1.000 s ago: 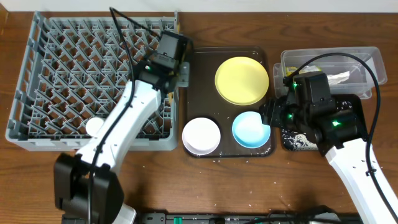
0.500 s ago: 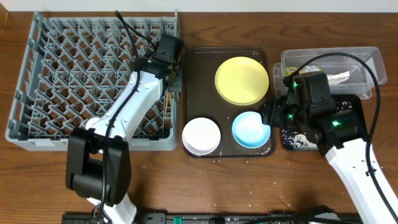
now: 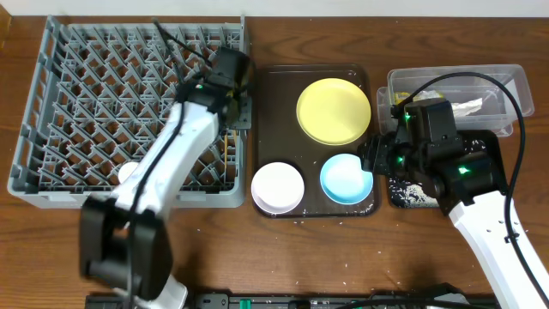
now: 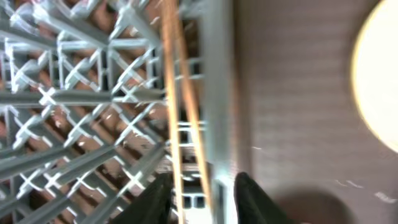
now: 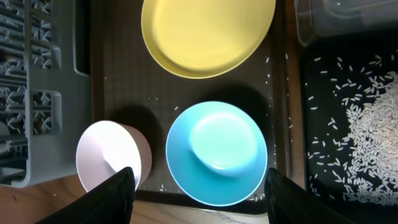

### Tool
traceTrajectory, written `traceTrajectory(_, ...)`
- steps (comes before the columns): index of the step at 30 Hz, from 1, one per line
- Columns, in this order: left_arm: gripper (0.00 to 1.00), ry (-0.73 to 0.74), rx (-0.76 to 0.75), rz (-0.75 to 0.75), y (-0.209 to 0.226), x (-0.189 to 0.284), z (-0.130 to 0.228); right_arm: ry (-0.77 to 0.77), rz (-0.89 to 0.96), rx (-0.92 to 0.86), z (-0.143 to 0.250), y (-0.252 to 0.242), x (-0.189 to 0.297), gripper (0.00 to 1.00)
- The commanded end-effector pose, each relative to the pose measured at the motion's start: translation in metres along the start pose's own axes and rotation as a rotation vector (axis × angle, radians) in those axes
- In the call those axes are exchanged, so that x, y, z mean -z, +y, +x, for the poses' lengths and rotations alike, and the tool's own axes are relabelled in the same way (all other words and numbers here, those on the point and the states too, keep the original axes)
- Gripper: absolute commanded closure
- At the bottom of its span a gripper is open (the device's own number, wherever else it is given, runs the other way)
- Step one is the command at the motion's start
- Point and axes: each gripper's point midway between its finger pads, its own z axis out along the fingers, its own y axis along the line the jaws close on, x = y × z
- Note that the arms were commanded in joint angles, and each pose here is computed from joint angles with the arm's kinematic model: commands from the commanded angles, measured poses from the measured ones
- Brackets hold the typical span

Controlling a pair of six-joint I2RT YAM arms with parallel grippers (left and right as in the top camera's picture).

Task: Sort waste into correct bins and load items into the dishwasher
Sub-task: 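Carry the chopstick into the dish rack and release with left gripper, then reach the right gripper to the blue bowl and grasp its rim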

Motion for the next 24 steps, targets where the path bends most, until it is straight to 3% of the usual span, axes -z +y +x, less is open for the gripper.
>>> traceTrajectory(1, 0.49, -0.119, 0.005, 0.227, -0.033, 0.067, -0.016, -0.004, 0.013, 0.013, 0.0, -0.001, 0.0, 0.37)
traceTrajectory(3, 0.38, -0.174, -0.003, 0.291, -0.04, 0.095, -0.019, -0.003, 0.014, 0.049, 0.0, -0.001, 0.0, 0.38)
traceTrajectory(9, 0.24, -0.325, -0.017, 0.357, -0.04, 0.165, -0.02, 0.021, 0.012, 0.169, 0.007, 0.002, -0.001, 0.44)
traceTrajectory(16, 0.19, -0.383, -0.021, 0.372, -0.036, 0.198, -0.01, 0.08, 0.007, 0.284, 0.026, 0.022, -0.015, 0.48)
traceTrajectory(24, 0.14, -0.337, -0.018, 0.36, -0.031, 0.2, 0.007, 0.17, 0.076, 0.302, 0.046, 0.028, -0.053, 0.49)
